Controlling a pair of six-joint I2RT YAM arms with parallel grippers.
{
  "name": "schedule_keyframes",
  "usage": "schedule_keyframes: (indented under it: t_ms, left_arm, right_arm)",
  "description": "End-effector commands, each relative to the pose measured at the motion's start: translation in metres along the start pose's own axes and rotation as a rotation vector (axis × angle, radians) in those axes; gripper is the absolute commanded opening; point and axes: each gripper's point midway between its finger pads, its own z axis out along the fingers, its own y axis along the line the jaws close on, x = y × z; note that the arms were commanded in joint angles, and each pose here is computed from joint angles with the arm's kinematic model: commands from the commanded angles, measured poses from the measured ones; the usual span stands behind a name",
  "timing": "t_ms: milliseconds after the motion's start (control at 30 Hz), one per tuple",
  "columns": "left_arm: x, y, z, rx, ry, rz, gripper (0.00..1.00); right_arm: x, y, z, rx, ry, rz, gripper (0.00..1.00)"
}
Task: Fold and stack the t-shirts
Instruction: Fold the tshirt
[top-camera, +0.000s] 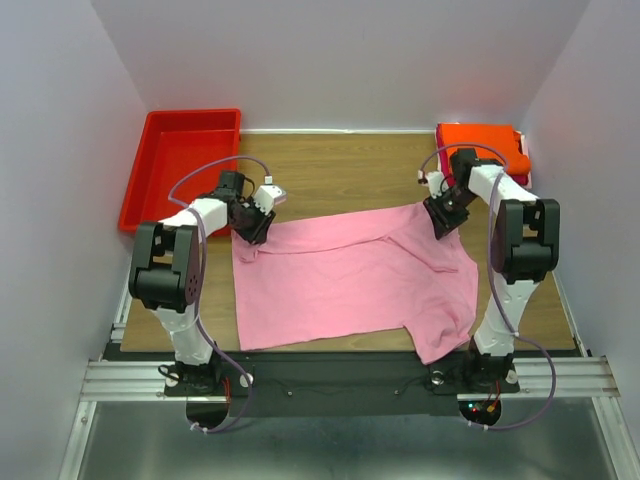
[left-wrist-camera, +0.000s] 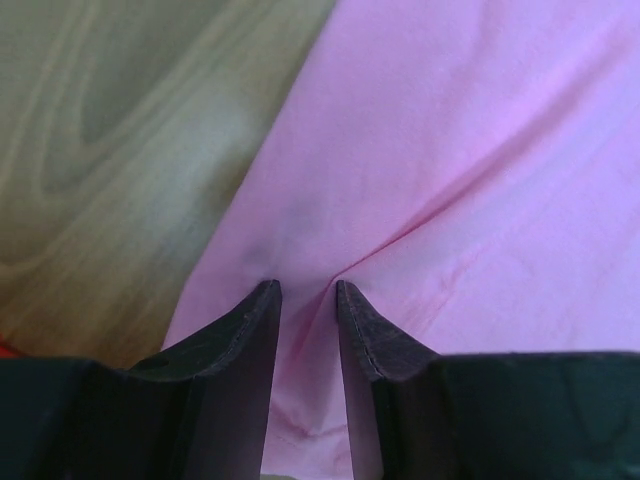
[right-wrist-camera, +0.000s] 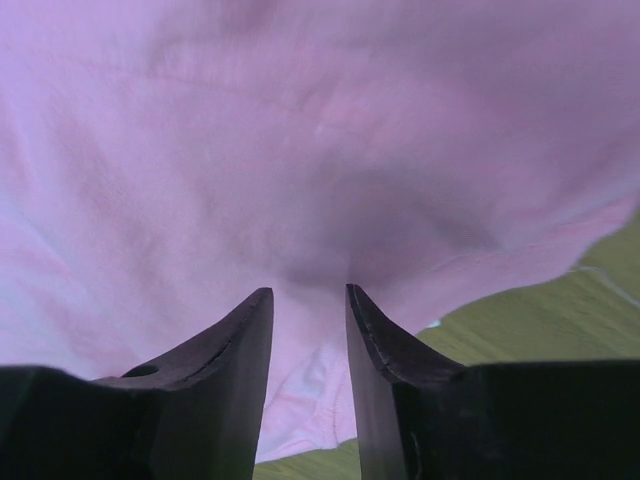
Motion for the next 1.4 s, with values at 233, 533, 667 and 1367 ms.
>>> schedule_keyframes:
  t_ms: [233, 533, 667, 1367]
  left_arm:
    - [-0.046, -0.009, -0.053, -0.016, -0.12, 0.039, 0.43]
    - [-0.016, -0.033, -0.08, -0.035, -0.106, 0.08, 0.48]
    - [-0.009, -0.039, -0.086, -0.051, -0.114, 0.099, 0.5]
    - [0.002, -0.032, -0.084, -0.089, -0.092, 0.103, 0.49]
  right_arm:
    - [-0.004, 0.021, -0.059, -0.037, -0.035, 0.083, 0.5]
    - [0.079, 0.071, -0.054, -0.162, 0.167, 0.175, 0.56]
    - [0.08, 0.067, -0.048, -0.139, 0.172, 0.207, 0.62]
    - [0.083, 0.034, -0.016, -0.031, 0.217, 0.273, 0.55]
